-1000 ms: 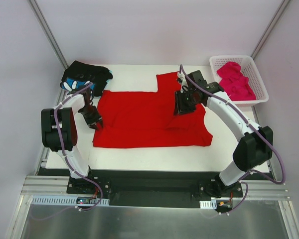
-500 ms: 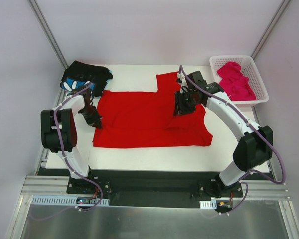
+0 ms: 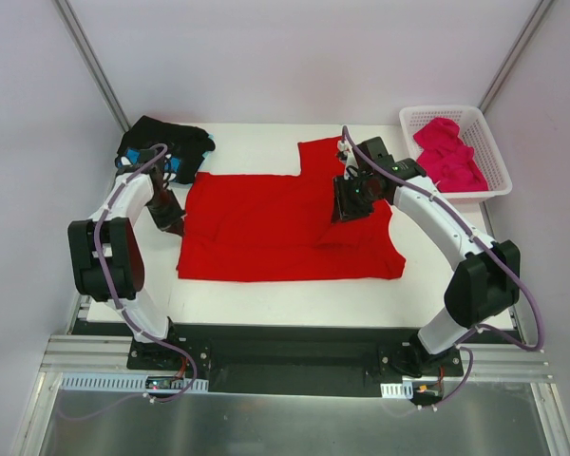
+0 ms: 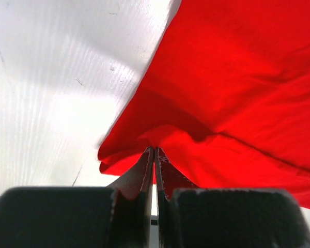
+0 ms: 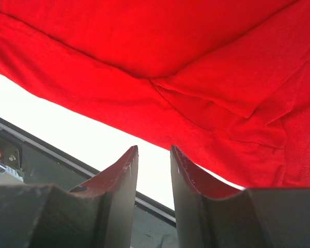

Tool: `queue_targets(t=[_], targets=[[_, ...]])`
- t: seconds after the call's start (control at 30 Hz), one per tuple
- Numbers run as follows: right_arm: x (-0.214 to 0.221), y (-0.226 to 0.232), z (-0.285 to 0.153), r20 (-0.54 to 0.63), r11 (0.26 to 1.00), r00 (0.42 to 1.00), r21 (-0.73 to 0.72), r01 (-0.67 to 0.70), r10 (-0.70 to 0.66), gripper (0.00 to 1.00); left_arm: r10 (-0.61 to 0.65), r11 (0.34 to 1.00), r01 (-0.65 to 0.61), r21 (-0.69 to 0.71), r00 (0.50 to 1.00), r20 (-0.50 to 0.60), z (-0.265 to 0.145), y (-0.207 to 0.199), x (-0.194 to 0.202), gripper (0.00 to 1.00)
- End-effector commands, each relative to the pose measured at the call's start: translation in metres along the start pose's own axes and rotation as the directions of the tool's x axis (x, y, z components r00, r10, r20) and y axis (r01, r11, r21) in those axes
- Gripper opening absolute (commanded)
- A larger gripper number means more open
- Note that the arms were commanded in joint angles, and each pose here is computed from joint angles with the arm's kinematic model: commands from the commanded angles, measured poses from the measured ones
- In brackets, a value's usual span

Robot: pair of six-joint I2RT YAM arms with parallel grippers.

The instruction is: Fold and stack the t-shirts

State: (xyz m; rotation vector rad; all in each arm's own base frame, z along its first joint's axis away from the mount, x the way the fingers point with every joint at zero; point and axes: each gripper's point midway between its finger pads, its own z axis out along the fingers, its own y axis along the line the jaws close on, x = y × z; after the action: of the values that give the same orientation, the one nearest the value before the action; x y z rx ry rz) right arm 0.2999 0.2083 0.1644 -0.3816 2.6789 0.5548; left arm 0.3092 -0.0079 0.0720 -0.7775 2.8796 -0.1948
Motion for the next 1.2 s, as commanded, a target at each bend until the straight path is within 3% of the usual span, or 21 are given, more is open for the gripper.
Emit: queue_targets(t=[0.0, 0.43, 0.53, 0.67, 0.7, 0.8, 0.9, 0.93, 1.17], targets=[[-0.011, 0.009, -0.018, 0.062, 0.999, 0.998, -0.024, 0.023, -0.021, 0.34, 0.016, 0.999, -0.014, -0.048, 0.999, 0.041, -0.028, 0.011, -0.006, 0.0], [-0.008, 0.008, -0.016, 0.047, 0.999, 0.999, -0.027, 0.024, -0.023, 0.33, 0.013, 0.998, -0.013, -0.069, 1.0, -0.003, -0.017, 0.016, -0.005, 0.04], [-0.007, 0.008, -0.016, 0.047, 0.999, 0.999, -0.028, 0.027, -0.026, 0.33, 0.017, 0.997, -0.018, -0.075, 1.0, -0.006, -0.011, 0.017, -0.007, 0.14], [-0.007, 0.009, -0.015, 0.046, 0.999, 0.999, -0.031, 0.027, -0.026, 0.32, 0.027, 0.999, -0.026, -0.039, 0.999, 0.018, -0.005, 0.01, -0.014, 0.46], [-0.007, 0.009, -0.016, 0.049, 0.999, 0.998, -0.031, 0.028, -0.027, 0.32, 0.029, 0.999, -0.028, -0.027, 0.999, 0.036, -0.007, 0.007, -0.017, 0.62], [-0.005, 0.008, -0.017, 0.049, 0.999, 0.998, -0.025, 0.028, -0.026, 0.32, 0.022, 1.0, -0.023, 0.011, 0.995, 0.094, -0.023, -0.002, -0.023, 0.76], [-0.004, 0.006, -0.015, 0.047, 1.0, 0.999, -0.02, 0.022, -0.021, 0.32, 0.04, 0.993, -0.052, 0.102, 0.992, 0.124, -0.043, -0.024, -0.016, 0.84], [-0.004, 0.006, -0.014, 0.048, 1.0, 0.999, -0.022, 0.018, -0.017, 0.32, 0.056, 0.988, -0.072, 0.139, 0.992, 0.111, -0.046, -0.034, -0.009, 0.97], [0.002, 0.009, -0.001, 0.031, 0.999, 0.999, -0.036, -0.009, 0.01, 0.29, 0.135, 0.982, -0.138, 0.125, 0.99, 0.034, -0.028, -0.057, 0.028, 0.99]])
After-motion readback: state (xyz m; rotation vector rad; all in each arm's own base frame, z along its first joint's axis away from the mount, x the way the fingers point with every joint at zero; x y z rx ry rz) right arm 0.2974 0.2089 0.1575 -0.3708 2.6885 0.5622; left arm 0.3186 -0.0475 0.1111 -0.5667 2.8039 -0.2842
